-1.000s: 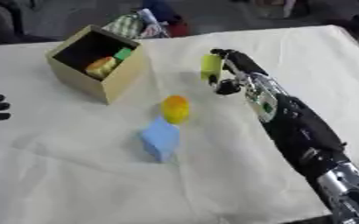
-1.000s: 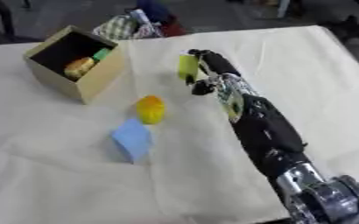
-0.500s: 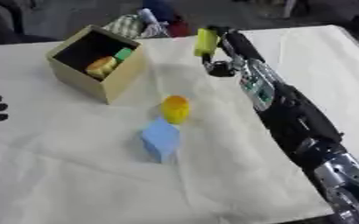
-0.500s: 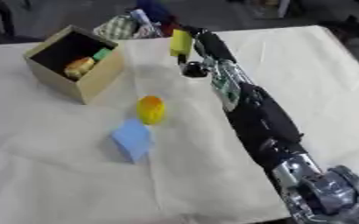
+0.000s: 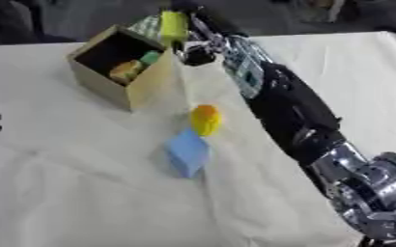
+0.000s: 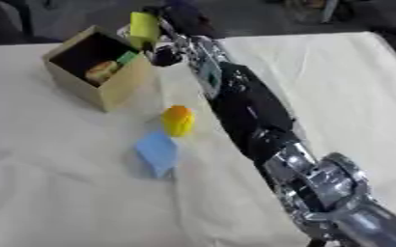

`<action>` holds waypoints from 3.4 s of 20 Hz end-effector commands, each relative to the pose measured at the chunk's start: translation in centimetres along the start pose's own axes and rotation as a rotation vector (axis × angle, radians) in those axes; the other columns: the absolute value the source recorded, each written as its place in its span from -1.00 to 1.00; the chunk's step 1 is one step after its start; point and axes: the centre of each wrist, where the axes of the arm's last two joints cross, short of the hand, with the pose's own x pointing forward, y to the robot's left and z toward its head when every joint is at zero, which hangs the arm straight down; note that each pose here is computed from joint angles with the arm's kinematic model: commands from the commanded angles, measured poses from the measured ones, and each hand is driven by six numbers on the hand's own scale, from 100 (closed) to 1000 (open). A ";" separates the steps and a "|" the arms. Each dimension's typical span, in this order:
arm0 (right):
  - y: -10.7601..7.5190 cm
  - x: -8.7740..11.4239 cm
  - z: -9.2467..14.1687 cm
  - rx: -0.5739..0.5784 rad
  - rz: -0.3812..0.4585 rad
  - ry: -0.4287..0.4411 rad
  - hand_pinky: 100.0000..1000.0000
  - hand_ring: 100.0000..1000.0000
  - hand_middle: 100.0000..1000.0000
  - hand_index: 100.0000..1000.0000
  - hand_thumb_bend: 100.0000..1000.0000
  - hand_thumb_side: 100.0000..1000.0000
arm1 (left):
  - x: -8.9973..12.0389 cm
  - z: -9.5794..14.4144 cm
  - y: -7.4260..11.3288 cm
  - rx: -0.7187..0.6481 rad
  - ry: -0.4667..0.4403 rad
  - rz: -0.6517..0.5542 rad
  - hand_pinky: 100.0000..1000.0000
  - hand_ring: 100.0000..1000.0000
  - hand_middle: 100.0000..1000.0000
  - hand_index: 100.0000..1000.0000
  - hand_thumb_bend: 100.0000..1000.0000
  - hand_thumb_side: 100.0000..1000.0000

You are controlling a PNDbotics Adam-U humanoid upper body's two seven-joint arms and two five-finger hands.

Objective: Pick up objects on the table and place them in the box.

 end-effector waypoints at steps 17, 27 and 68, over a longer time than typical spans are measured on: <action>1.5 4.5 -1.5 -0.054 0.191 0.122 0.82 0.93 1.00 1.00 -1.00 -0.26 | 1.2 -0.9 -0.8 -0.049 -0.049 0.027 0.21 0.21 0.16 0.45 -1.00 0.42; 1.7 4.2 -1.5 0.057 0.221 0.140 1.00 1.00 1.00 1.00 -1.00 -1.00 | 1.2 -0.9 -0.8 -0.047 -0.050 0.028 0.21 0.21 0.16 0.45 -1.00 0.42; -1.2 -3.0 5.9 0.817 0.350 -0.362 1.00 1.00 1.00 1.00 -1.00 -0.76 | 0.1 0.3 0.9 0.018 -0.002 -0.030 0.21 0.20 0.16 0.46 -1.00 0.43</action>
